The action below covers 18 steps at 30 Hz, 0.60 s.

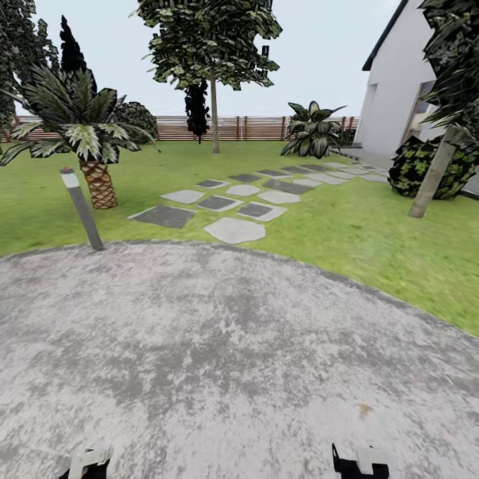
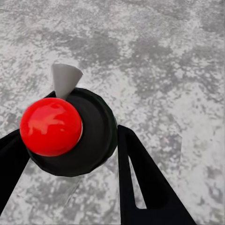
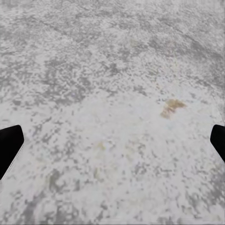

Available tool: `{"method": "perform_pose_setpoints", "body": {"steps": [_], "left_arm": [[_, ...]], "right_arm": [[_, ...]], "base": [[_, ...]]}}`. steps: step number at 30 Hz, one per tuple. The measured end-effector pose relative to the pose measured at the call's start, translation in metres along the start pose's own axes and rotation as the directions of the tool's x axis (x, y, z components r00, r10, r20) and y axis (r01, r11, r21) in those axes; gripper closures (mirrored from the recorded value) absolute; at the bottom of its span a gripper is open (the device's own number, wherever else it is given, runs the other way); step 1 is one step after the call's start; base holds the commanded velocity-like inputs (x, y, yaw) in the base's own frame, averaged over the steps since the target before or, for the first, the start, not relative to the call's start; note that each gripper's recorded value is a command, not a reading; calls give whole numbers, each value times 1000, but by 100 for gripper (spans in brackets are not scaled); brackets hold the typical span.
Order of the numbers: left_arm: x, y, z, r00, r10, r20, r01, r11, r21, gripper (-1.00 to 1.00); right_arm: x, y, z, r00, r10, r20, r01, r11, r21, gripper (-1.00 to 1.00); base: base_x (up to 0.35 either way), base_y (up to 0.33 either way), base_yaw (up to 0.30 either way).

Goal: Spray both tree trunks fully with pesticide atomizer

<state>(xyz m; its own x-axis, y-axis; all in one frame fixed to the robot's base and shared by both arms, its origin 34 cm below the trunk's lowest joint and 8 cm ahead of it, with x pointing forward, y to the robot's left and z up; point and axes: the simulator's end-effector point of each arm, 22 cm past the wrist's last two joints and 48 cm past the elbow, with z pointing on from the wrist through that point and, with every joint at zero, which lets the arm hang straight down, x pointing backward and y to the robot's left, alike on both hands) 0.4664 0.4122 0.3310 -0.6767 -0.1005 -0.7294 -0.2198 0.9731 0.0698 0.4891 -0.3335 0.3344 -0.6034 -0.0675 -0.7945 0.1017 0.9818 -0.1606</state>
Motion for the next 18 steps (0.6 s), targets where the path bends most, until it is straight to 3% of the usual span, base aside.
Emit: {"method": "perform_pose_setpoints", "body": {"steps": [18], "left_arm": [[0,0,0,1000,0,0,0,1000,0,100]], "right_arm": [[0,0,0,1000,0,0,0,1000,0,-100]], "base": [[340,0,0]]}}
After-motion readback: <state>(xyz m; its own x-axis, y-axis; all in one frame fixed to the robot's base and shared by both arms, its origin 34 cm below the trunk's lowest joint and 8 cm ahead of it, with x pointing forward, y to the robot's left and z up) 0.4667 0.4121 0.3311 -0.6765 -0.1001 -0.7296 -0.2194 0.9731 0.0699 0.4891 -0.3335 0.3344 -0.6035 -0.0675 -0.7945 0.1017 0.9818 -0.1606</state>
